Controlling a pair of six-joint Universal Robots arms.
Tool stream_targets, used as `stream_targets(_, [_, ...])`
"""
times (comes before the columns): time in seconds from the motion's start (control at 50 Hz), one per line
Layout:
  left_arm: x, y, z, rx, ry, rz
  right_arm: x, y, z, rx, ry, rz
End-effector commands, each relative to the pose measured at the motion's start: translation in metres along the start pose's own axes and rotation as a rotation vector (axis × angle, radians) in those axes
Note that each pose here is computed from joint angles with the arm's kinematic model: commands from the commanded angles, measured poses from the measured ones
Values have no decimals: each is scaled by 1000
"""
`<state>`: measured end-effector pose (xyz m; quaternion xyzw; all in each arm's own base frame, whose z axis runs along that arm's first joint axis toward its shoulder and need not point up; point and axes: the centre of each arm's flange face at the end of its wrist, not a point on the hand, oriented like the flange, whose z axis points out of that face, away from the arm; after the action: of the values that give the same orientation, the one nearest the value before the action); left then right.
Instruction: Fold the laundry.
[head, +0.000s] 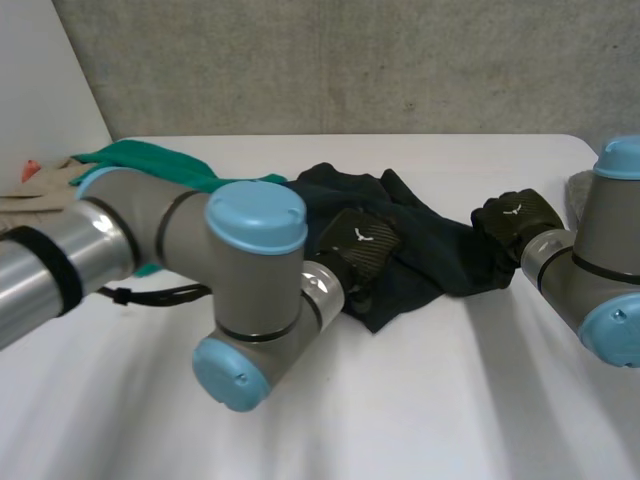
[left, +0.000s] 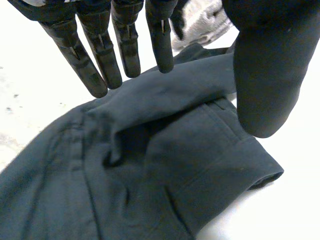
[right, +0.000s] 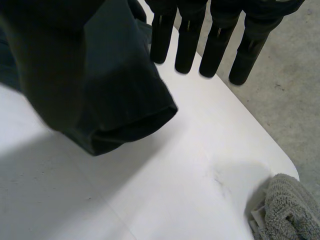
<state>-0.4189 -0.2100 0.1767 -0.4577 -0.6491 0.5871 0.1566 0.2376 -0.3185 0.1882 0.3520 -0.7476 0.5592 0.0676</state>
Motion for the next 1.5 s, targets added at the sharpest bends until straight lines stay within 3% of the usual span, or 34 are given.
stream_targets(0.02, [15,9,12,-80,56,53,7,0,0,2,14,19])
stream_targets(0.18, [22,20,20,-145,92,142,15,2,2,-7,30,33])
stream_targets(0.46, [26,37,40,-133,75,210,20,6,4,-16,35,42])
stream_targets(0.76, [17,37,45,-151,1,279,23,6,4,-17,43,44])
stream_targets(0.84, [-13,21,36,-170,-103,275,24,6,4,-15,45,44])
stream_targets(0.92, [-90,-24,5,-98,-331,155,24,4,2,-10,43,45])
stream_targets(0.96, [-113,-38,-6,-43,-399,118,24,3,2,-5,38,49])
stream_targets(1.04, [-164,-83,-35,157,-542,67,23,-1,-1,4,30,66])
stream_targets(1.1, [-203,-134,-62,417,-652,57,23,-5,-4,12,26,81])
stream_targets(1.18, [-224,-181,-82,649,-695,41,26,-8,-8,18,27,95])
stream_targets(1.3, [-210,-210,-78,763,-578,-12,30,-12,-11,29,38,112])
stream_targets(1.38, [-171,-202,-48,755,-343,-72,33,-11,-12,27,45,120])
stream_targets(1.5, [-77,-145,8,582,0,-150,40,-10,-11,25,57,126])
